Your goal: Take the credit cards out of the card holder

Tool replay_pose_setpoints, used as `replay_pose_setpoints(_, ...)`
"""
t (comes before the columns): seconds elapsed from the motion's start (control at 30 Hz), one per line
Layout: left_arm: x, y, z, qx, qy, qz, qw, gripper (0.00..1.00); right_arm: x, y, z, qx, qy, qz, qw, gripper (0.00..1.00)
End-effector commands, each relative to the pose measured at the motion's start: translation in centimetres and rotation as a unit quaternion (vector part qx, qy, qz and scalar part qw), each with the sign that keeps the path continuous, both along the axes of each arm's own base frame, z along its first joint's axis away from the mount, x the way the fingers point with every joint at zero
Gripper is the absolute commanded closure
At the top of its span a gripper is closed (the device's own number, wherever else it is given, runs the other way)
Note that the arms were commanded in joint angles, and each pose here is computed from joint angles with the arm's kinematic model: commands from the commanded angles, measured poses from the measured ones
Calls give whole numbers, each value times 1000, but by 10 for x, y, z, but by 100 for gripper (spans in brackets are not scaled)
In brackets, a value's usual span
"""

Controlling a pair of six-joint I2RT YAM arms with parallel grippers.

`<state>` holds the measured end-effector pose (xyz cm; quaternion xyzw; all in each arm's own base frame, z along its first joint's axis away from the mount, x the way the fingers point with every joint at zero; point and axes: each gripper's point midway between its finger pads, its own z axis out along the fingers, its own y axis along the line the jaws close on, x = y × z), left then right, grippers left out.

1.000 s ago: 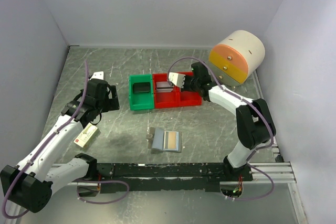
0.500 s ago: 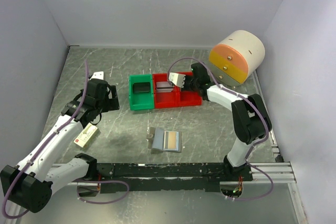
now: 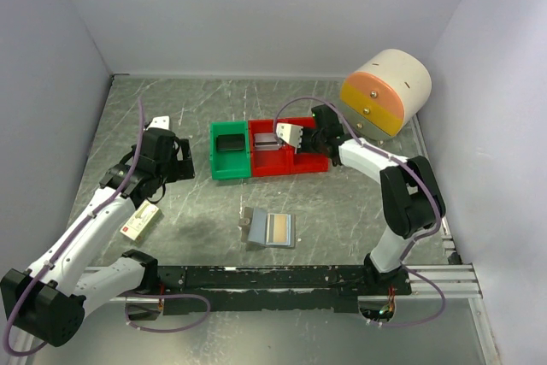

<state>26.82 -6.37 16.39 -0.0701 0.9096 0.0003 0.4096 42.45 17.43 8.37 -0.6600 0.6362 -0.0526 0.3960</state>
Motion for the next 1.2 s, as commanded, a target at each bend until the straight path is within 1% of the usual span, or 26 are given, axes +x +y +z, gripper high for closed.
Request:
replay_pose_setpoints(0.0, 4, -3, 1, -5, -7, -8, 1000, 2, -13, 1, 8, 10, 13, 12, 1000, 100)
replay_pose_setpoints(0.4, 4, -3, 1, -4, -7, -8, 1000, 2, -25, 24, 19, 20, 18, 50, 998, 100)
replay_pose_setpoints(0.6, 4, -3, 1, -5, -7, -8, 1000, 2, -26, 27, 20, 18, 10, 50, 999, 100)
replay_pose_setpoints(0.8, 4, -4, 1, -6, -7, -11, 1000, 2, 1, 21, 20, -5, -33, 32, 999, 100)
replay_pose_setpoints(1.0, 4, -3, 1, -4, -6, -8, 1000, 2, 20, 23, 5, -25, -30, 38, 998, 100)
replay_pose_setpoints(1.17, 4, -3, 1, -5, -7, -9, 1000, 2, 36, 22, 0, -34, -53, 28, 998, 100)
